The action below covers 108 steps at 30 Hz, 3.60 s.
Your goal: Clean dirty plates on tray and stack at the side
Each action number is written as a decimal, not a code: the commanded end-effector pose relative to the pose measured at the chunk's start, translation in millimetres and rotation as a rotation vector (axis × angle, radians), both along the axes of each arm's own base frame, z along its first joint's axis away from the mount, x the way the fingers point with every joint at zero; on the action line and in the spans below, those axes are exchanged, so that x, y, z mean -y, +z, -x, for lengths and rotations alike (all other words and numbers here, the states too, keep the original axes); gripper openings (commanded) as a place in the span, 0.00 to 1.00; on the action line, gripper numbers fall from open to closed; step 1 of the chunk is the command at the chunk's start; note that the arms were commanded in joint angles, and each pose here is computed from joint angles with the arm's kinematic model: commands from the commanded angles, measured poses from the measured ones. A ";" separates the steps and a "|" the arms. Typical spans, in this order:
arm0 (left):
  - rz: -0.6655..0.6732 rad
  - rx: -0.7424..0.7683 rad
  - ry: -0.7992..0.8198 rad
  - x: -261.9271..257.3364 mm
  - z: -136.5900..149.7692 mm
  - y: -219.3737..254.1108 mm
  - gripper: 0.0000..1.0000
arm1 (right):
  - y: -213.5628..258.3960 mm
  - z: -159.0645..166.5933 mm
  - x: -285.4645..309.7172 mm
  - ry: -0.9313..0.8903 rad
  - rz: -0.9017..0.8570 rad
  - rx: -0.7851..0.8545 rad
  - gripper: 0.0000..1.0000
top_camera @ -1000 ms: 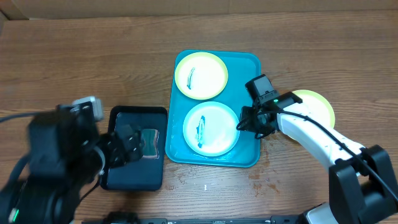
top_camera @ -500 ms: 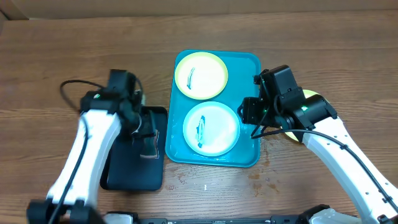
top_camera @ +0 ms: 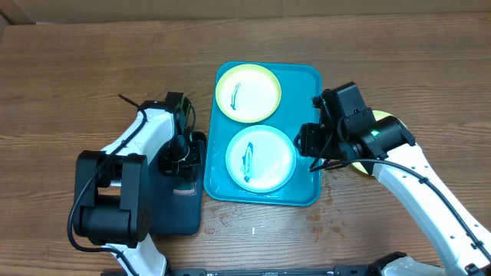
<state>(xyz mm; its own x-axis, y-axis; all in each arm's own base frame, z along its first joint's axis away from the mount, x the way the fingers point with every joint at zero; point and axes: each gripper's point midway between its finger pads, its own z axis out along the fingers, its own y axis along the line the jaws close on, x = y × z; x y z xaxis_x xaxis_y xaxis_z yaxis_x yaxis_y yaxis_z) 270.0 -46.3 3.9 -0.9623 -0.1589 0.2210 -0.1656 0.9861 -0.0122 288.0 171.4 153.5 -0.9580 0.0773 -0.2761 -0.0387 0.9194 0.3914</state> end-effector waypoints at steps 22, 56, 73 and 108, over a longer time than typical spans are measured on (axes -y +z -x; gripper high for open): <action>-0.009 -0.037 -0.015 -2.8 16.4 0.9 0.23 | 2.1 -0.1 -2.3 0.010 -0.005 0.005 0.41; 0.004 0.119 -0.034 12.3 -14.5 -9.3 0.04 | 1.2 -0.7 -0.2 0.004 0.006 0.008 0.41; 0.278 0.344 -0.153 83.6 -85.2 175.0 0.04 | -73.2 -11.0 20.7 -0.044 0.193 -0.096 0.41; 0.007 0.059 -0.121 97.4 -44.5 -16.3 0.04 | -164.2 6.4 6.8 0.103 0.192 -0.299 0.04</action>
<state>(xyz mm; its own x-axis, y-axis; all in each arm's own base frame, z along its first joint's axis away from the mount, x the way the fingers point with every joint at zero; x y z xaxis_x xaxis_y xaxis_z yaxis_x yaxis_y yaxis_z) 302.9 -195.3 7.8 -0.9864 0.0605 0.1527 0.0272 0.9770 -0.2113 292.8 177.4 4.5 -0.9986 -0.0480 -0.0216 -0.0521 0.9596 0.2764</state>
